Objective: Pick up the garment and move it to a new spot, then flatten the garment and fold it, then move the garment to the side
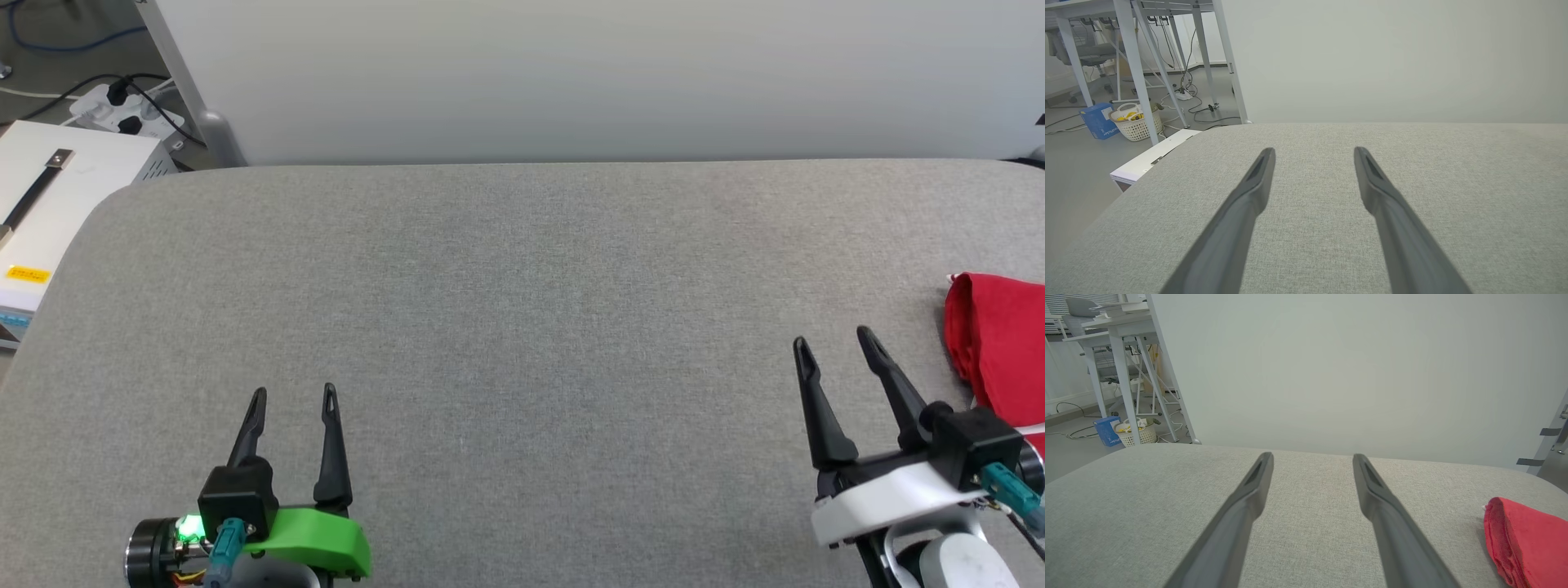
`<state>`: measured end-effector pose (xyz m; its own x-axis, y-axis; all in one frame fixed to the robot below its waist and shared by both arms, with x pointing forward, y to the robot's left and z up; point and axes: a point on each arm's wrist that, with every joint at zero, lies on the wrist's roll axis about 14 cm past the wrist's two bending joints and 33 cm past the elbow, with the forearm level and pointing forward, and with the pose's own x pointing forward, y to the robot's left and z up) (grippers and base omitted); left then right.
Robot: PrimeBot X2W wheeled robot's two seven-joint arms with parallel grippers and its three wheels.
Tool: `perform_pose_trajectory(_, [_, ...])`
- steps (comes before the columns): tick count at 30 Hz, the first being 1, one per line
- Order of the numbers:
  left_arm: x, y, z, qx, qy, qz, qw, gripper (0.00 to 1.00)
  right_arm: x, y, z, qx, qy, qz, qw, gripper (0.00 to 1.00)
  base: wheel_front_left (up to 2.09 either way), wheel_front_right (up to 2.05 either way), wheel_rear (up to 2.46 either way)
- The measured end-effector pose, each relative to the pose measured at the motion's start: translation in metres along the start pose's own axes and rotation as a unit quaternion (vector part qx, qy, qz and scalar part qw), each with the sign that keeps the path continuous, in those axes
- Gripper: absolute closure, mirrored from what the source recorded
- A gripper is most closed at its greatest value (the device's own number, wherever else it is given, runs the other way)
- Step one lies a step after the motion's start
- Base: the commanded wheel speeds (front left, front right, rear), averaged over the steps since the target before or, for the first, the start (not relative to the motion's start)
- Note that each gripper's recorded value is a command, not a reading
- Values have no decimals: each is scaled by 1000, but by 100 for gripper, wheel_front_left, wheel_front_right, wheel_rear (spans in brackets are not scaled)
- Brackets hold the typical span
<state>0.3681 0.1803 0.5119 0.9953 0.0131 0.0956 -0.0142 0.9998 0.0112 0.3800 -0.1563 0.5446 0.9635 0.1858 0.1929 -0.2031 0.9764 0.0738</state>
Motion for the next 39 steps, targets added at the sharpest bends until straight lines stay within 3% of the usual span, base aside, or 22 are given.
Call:
perform_pose_trajectory(17, [-12,-1,2,-9,-2,-7,1000,0,-26,-3,4,8,-5,-28,1000,0,0,0,0])
perform_pose_trajectory(18, [-13,-1,3,-11,-2,-7,1000,100,-26,-3,4,8,-5,-28,1000,100,0,0,0])
perform_pose_trajectory(39, [-12,-1,1,-9,10,-7,1000,100,-26,-2,-1,0,13,-27,1000,100,0,0,0])
